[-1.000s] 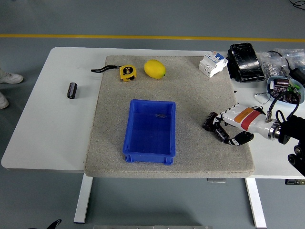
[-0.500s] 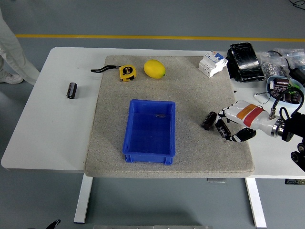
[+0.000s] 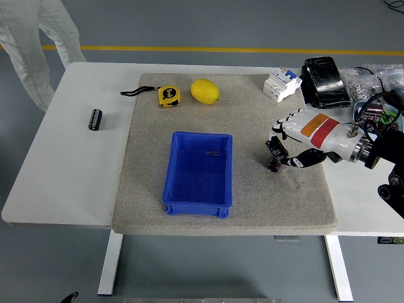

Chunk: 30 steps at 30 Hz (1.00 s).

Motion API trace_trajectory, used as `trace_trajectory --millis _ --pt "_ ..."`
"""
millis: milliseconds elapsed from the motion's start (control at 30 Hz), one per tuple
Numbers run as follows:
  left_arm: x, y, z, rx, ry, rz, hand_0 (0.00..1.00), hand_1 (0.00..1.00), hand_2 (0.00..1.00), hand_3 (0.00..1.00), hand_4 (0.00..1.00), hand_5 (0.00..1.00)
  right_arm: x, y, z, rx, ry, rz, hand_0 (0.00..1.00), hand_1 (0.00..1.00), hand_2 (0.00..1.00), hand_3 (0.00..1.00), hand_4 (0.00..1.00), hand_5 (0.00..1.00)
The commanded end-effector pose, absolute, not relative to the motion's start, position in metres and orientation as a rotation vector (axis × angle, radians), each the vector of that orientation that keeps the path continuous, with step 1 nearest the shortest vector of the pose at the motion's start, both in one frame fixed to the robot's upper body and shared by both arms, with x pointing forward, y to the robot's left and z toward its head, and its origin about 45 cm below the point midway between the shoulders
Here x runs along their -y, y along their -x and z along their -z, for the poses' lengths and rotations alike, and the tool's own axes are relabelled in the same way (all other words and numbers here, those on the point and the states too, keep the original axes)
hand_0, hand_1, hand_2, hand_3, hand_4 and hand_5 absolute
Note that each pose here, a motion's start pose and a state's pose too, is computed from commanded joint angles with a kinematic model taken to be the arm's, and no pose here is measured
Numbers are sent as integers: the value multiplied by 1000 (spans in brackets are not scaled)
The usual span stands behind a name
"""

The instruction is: Pick up the battery,place it into the box

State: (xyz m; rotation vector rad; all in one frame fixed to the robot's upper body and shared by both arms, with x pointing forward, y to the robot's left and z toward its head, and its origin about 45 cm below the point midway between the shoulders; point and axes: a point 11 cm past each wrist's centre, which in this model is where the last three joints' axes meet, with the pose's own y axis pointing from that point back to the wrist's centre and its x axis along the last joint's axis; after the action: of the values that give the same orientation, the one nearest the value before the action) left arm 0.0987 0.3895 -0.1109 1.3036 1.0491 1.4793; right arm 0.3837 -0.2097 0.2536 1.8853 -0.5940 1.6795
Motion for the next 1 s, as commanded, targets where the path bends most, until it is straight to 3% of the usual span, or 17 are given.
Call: trace_trajectory --millis 367,400,567,600,767,800,967,1000 --pt "-391 -98 110 -1047 -1310 -1477 747 751 891 866 821 879 118 -372 -284 464 -2059 -1815 504 458 494 479 628 2" --pt "-392 -99 110 -1045 -1311 -1476 747 750 890 865 819 875 113 -371 -282 450 -2082 -1804 541 482 530 569 662 25" --pt "-392 -102 109 -1038 -1311 -1476 747 750 890 865 819 875 94 -375 -277 411 -2096 -1798 541 482 530 569 662 25" --pt "-393 -102 109 -1037 -1311 -1476 747 750 889 865 820 876 93 -376 -277 407 -2092 -1801 557 520 554 649 732 72" --pt "-394 -104 108 -1031 -1311 -1478 747 750 889 865 820 876 85 -378 -276 361 -2085 -1804 557 520 554 649 732 72" --pt "-394 -104 108 -1031 -1312 -1478 746 748 887 865 821 876 84 -378 -276 351 -2091 -1803 709 676 787 989 939 141" --pt "-394 -103 108 -1032 -1314 -1479 746 748 887 865 821 876 85 -374 -271 319 -2148 -1762 709 676 787 989 939 141" --pt "-394 -103 108 -1032 -1315 -1479 746 746 886 864 823 875 86 -374 -270 317 -2151 -1755 788 754 883 998 982 155"
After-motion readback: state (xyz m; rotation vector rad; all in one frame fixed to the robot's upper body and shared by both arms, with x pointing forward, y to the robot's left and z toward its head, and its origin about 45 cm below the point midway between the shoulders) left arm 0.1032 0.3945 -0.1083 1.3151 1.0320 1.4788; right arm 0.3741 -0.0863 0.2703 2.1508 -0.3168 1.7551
